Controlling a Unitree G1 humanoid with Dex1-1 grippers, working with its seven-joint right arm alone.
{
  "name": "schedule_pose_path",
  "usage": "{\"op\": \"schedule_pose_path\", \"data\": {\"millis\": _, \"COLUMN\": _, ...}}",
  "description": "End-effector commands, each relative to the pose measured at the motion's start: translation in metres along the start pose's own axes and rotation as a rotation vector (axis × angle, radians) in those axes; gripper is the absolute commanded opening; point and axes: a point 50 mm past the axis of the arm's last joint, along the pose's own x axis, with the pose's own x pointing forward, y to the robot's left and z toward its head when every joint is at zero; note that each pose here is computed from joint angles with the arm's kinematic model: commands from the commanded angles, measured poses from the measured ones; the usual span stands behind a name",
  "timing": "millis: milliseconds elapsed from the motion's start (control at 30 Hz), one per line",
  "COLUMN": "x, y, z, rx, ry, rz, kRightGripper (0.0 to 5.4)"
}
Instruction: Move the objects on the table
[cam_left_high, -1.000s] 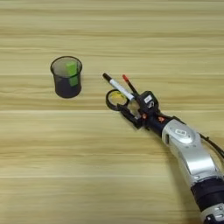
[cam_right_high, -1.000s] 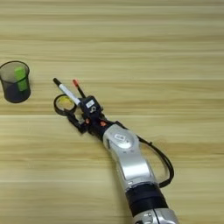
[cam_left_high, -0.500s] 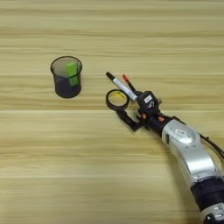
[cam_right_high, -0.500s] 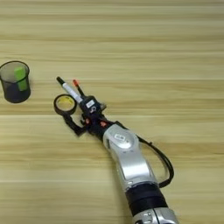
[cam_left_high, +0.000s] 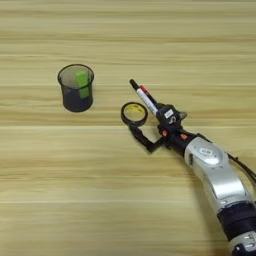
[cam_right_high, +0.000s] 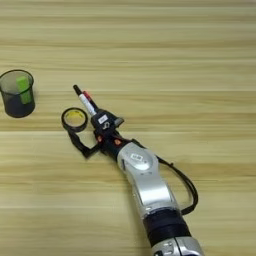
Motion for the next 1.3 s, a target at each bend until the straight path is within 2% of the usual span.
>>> {"op": "schedule_pose_path", "data": {"millis": 33, "x": 0.009, "y": -0.01, "z": 0.032, "rx": -0.065, "ry": -0.116, "rz": -0.015, "kRightGripper": 5.39}}
{"op": "schedule_pose_path", "data": {"millis": 600, "x": 0.018, "y": -0.001, "z": 0.037, "rx": -0.061, "ry": -0.135, "rz": 0.038, "kRightGripper": 5.39}}
{"op": "schedule_pose_path", "data": {"millis": 1300, "x": 0.031, "y": -0.006, "z": 0.032, "rx": -0.056, "ry": -0.108, "rz": 0.043, "kRightGripper": 5.39}}
